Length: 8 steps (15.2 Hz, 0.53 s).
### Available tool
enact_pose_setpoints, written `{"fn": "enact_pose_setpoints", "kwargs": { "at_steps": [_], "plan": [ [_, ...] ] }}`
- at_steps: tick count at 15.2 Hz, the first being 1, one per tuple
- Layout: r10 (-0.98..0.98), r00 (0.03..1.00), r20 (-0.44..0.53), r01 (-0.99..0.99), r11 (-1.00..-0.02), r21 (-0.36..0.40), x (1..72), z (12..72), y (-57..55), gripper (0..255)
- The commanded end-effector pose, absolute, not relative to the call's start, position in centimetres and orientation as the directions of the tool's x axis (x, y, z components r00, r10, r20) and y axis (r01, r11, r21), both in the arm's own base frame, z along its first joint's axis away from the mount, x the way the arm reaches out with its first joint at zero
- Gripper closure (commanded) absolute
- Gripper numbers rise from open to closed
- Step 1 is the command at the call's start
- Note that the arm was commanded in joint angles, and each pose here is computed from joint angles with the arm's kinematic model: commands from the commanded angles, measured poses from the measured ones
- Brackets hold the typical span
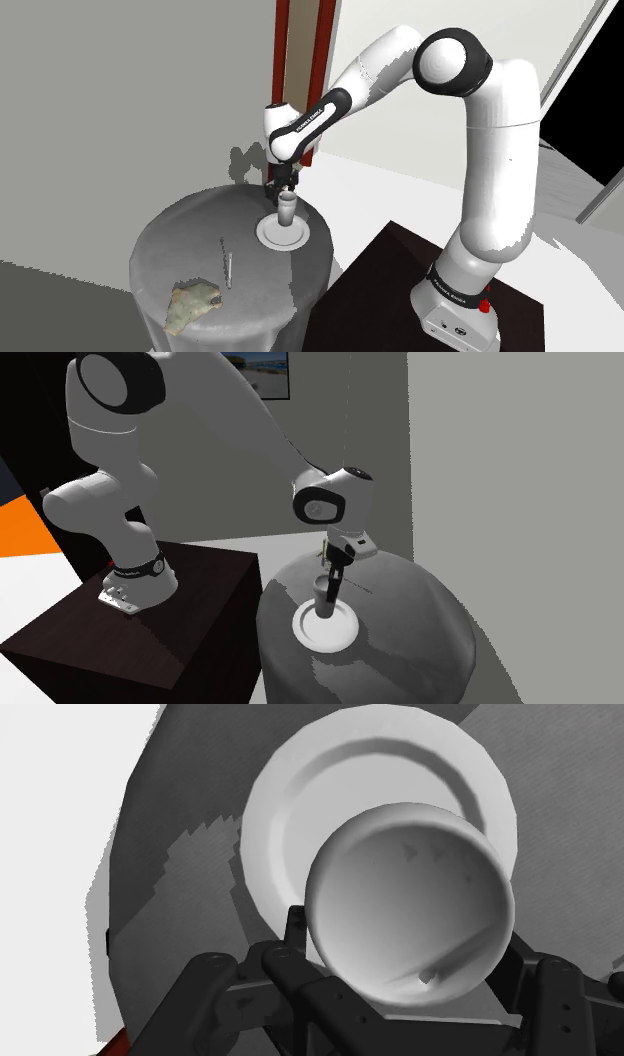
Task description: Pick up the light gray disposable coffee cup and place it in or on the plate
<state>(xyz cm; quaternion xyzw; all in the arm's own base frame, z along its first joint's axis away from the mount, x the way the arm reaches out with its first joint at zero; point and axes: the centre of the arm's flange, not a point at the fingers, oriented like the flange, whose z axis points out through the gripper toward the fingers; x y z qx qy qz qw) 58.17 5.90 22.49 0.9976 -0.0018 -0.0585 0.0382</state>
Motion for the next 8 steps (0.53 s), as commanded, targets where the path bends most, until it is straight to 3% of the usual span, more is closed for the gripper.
{"fn": "enact_pose_setpoints", "kwargs": {
  "at_steps": [1,8],
  "plan": [
    [-0.008,0.993,-0.116,0.001,-0.997,0.076,58.1,21.4,5.9,255],
    [-0.008,0.993,-0.116,0.001,-0.997,0.076,58.1,17.7,5.9,255]
  ]
}}
